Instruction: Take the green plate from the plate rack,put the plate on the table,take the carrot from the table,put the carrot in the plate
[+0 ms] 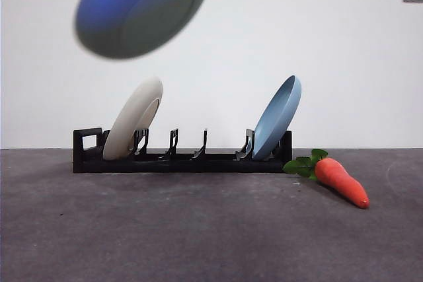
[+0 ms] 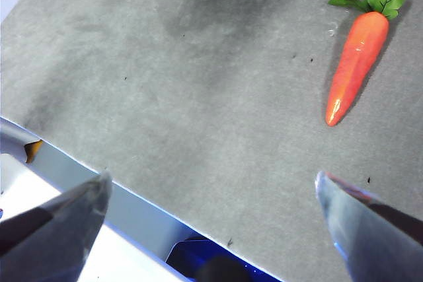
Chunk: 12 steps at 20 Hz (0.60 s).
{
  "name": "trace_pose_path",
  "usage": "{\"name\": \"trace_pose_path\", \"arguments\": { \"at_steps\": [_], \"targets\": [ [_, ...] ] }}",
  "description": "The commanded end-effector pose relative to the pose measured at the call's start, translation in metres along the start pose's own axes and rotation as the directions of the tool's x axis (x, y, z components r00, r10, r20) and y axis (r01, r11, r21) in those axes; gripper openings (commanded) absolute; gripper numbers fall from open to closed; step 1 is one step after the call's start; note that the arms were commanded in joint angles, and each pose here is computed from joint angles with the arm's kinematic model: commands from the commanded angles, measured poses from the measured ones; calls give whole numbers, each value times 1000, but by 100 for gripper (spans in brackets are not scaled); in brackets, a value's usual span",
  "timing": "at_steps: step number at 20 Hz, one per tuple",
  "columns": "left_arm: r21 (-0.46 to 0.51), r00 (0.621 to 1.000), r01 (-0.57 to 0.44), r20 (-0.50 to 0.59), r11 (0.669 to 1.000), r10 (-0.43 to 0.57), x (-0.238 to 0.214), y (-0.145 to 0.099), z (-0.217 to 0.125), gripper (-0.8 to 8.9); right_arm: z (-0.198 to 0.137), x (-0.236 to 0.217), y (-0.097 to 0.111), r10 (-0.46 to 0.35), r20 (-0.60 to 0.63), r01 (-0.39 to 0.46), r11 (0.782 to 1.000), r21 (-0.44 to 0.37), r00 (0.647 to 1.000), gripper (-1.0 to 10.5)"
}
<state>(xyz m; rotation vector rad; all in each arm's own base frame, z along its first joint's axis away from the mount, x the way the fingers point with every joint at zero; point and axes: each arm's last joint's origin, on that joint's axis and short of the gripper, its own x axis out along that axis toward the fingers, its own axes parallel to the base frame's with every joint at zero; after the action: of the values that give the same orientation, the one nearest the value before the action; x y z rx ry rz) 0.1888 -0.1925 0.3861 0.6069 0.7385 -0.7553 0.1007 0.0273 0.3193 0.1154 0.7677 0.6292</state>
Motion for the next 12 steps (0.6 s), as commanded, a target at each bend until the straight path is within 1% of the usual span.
{"name": "trace_pose_path", "arguments": {
  "at_steps": [1, 3, 5, 7, 9, 12],
  "targets": [
    [70, 1000, 8, -22, 998, -7, 16, -21, -4, -6, 1, -1, 0, -2, 7, 2, 1000, -3, 1000, 599],
    [116, 997, -45, -54, 992, 52, 41, -39, -16, -6, 1, -1, 0, -1, 7, 1, 1000, -3, 1000, 599],
    [160, 997, -42, -64, 986, 53, 70, -59, -32, -6, 1, -1, 0, -2, 8, 2, 1000, -3, 1000, 599],
    [207, 995, -51, -70, 977, 67, 96, -73, -49, -6, 1, -1, 0, -2, 8, 2, 1000, -3, 1000, 599],
    [277, 990, -65, -100, 959, 96, 119, -85, -63, -6, 1, -1, 0, -2, 7, 2, 1000, -3, 1000, 599],
    [396, 984, -59, -130, 916, 120, 149, -101, -72, -6, 1, -1, 0, -2, 7, 2, 1000, -3, 1000, 599]
  ]
}}
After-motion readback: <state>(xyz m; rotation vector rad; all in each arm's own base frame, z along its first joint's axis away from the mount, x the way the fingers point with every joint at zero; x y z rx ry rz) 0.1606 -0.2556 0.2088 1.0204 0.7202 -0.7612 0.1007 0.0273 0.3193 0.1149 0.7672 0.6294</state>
